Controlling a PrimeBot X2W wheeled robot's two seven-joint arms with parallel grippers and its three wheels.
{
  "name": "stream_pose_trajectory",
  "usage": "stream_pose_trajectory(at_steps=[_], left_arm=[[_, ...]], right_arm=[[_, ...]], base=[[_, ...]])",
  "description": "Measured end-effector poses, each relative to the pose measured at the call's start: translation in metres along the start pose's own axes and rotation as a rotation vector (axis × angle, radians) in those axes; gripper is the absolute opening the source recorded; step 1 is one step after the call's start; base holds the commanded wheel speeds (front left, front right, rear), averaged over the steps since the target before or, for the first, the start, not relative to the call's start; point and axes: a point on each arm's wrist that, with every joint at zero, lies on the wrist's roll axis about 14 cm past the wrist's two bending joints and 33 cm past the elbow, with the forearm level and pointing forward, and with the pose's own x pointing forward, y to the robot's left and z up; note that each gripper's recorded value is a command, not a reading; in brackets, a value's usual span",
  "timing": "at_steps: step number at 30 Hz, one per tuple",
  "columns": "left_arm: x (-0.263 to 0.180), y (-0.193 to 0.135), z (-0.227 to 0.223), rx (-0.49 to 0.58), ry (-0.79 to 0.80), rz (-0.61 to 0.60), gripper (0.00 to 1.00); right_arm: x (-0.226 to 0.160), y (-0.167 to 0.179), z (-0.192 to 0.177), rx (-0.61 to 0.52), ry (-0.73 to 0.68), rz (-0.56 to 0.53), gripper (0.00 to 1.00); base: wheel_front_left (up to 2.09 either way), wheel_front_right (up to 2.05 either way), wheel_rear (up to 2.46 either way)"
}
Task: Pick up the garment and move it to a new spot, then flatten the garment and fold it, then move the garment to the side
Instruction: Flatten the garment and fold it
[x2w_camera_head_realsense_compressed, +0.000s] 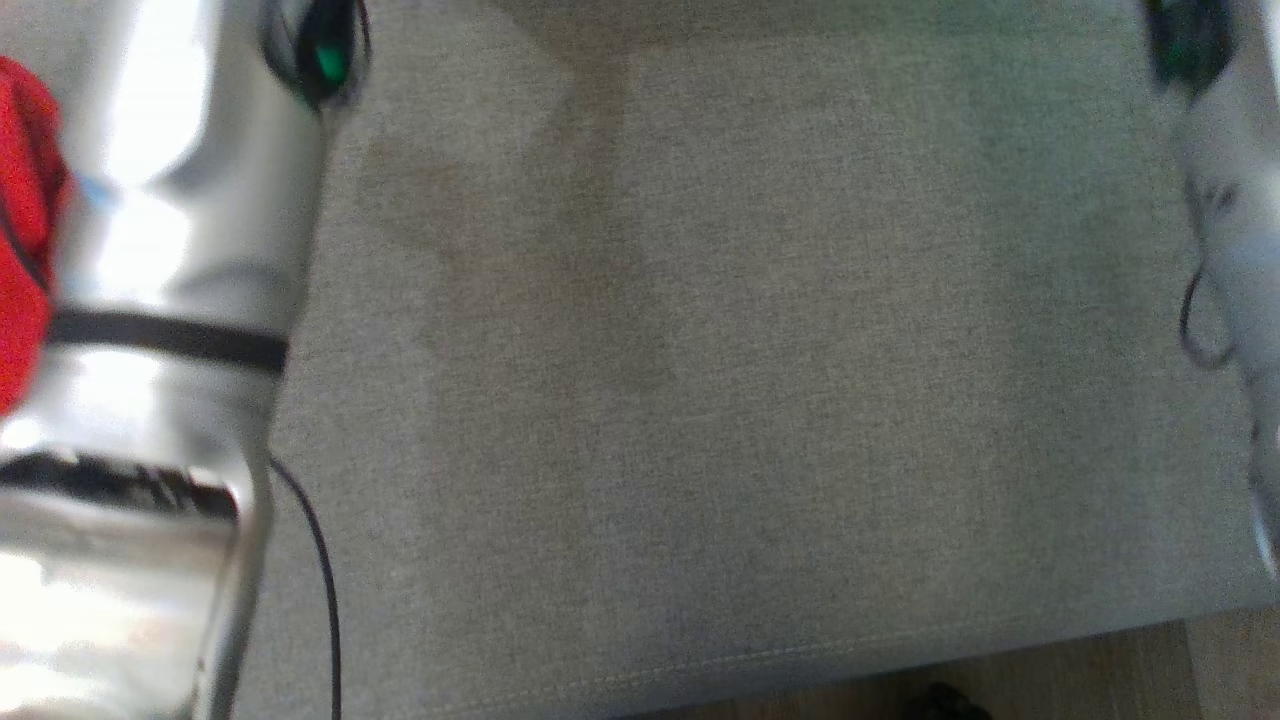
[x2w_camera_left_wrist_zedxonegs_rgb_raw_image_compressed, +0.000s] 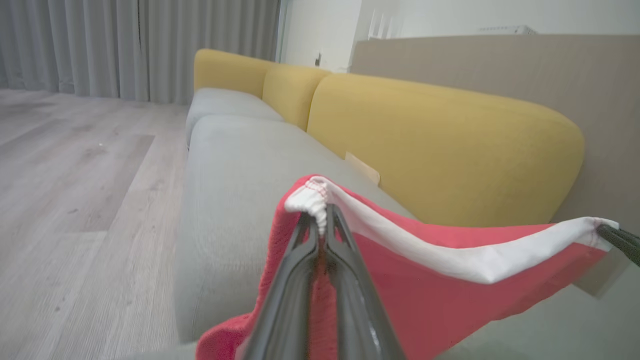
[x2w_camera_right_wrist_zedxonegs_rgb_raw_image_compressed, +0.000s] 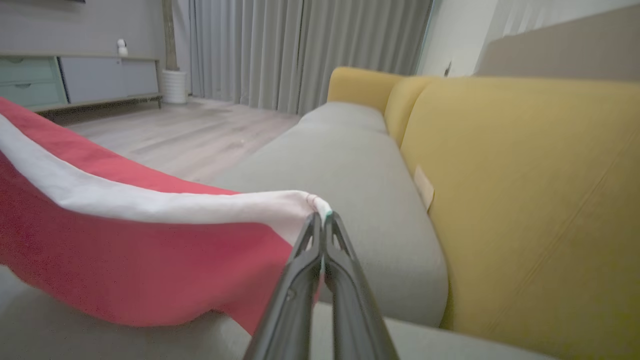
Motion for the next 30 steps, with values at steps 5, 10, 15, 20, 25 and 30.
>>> stream_pose_trajectory(at_steps=[5, 10, 15, 20, 25, 30], left_arm=[[-0.043, -0.017, -0.037, -0.009, 0.090, -0.025, 0.00], [-0.097, -0.030, -0.066, 0.029, 0.196, -0.071, 0.00], [-0.143, -0.038, -0.091, 0.080, 0.299, -0.120, 0.00], [-0.170, -0.056, -0.094, 0.104, 0.331, -0.186, 0.00], [-0.185, -0.063, -0.086, 0.117, 0.325, -0.205, 0.00], [-0.211, -0.078, -0.085, 0.118, 0.336, -0.232, 0.00]], right_arm=[[-0.032, 0.029, -0.045, 0.034, 0.132, 0.082, 0.00], [-0.073, 0.048, -0.070, 0.017, 0.283, 0.183, 0.00], [-0.107, 0.050, -0.084, -0.026, 0.395, 0.252, 0.00], [-0.134, 0.045, -0.082, -0.065, 0.470, 0.311, 0.00], [-0.158, 0.047, -0.079, -0.070, 0.528, 0.355, 0.00], [-0.187, 0.047, -0.076, -0.066, 0.586, 0.377, 0.00]], base=[[0.00, 0.00, 0.00], [0.00, 0.00, 0.00], [0.00, 0.00, 0.00], [0.00, 0.00, 0.00], [0.00, 0.00, 0.00], [0.00, 0.00, 0.00]])
